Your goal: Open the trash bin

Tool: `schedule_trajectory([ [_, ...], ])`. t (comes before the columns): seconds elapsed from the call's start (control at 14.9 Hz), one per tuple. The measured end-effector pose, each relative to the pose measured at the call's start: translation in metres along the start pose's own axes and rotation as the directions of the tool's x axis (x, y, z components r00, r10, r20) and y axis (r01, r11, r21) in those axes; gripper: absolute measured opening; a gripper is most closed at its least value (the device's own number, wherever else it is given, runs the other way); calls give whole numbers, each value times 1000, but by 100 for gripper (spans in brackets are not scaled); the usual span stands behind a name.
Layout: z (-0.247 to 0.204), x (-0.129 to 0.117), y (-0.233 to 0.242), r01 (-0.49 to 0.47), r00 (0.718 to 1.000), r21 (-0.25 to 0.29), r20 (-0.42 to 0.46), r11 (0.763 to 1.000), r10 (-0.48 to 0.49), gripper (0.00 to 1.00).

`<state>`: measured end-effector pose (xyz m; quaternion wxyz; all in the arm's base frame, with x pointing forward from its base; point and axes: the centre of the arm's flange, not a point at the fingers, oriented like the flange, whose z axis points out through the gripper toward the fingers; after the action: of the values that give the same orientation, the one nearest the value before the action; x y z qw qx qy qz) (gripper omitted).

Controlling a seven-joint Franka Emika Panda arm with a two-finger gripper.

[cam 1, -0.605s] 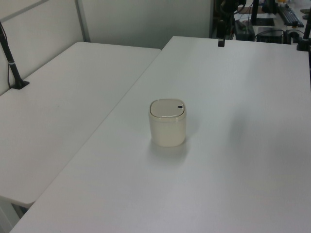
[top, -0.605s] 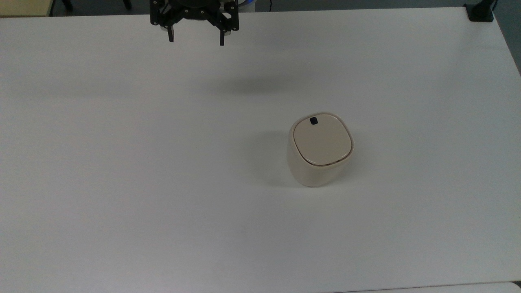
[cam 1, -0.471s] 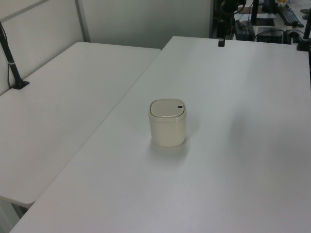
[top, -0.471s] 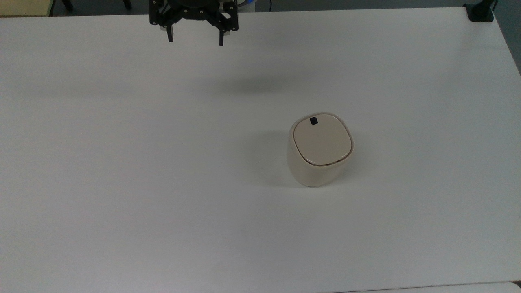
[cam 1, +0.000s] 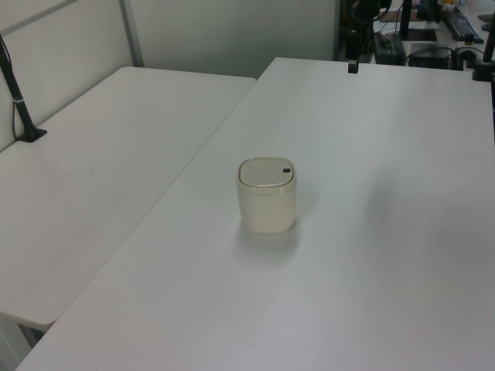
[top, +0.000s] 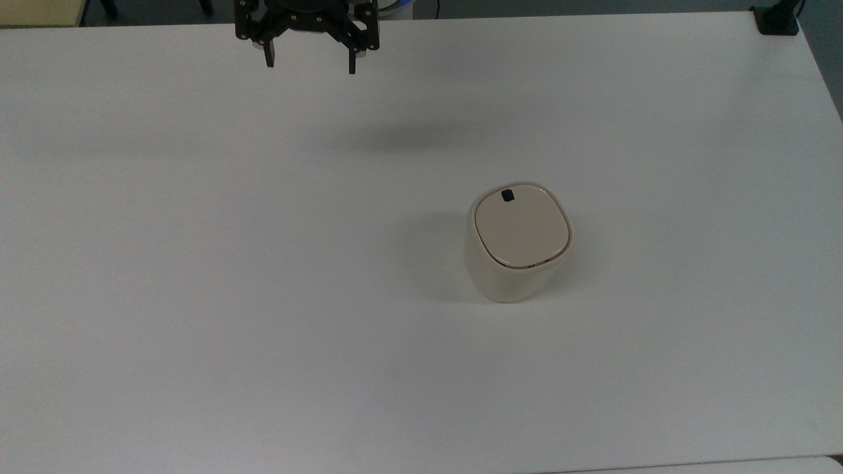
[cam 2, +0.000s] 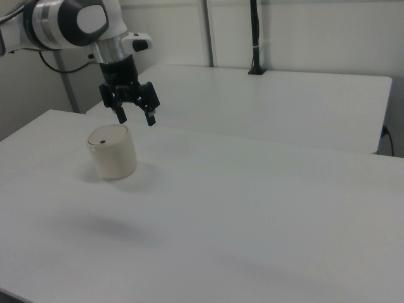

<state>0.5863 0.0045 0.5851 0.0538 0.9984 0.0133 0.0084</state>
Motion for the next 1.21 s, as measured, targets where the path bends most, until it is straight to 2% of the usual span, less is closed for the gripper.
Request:
schedule_trajectory([
  [0.2, 0, 0, 0, 0, 1000, 0, 0, 1000, 0, 100],
  [0.27, 0, 0, 0, 0, 1000, 0, 0, 1000, 0, 95],
  [0.74, 0, 0, 0, 2, 1000, 0, 0, 1000, -2, 19],
  [0.87, 1, 1, -4, 9, 1000, 1, 2, 1000, -9, 2],
  [1.08, 8, 7, -22, 40, 999, 5, -4, 999, -40, 1],
  [1.21, 15, 18, -48, 80, 996, 14, -49, 997, -80, 1],
])
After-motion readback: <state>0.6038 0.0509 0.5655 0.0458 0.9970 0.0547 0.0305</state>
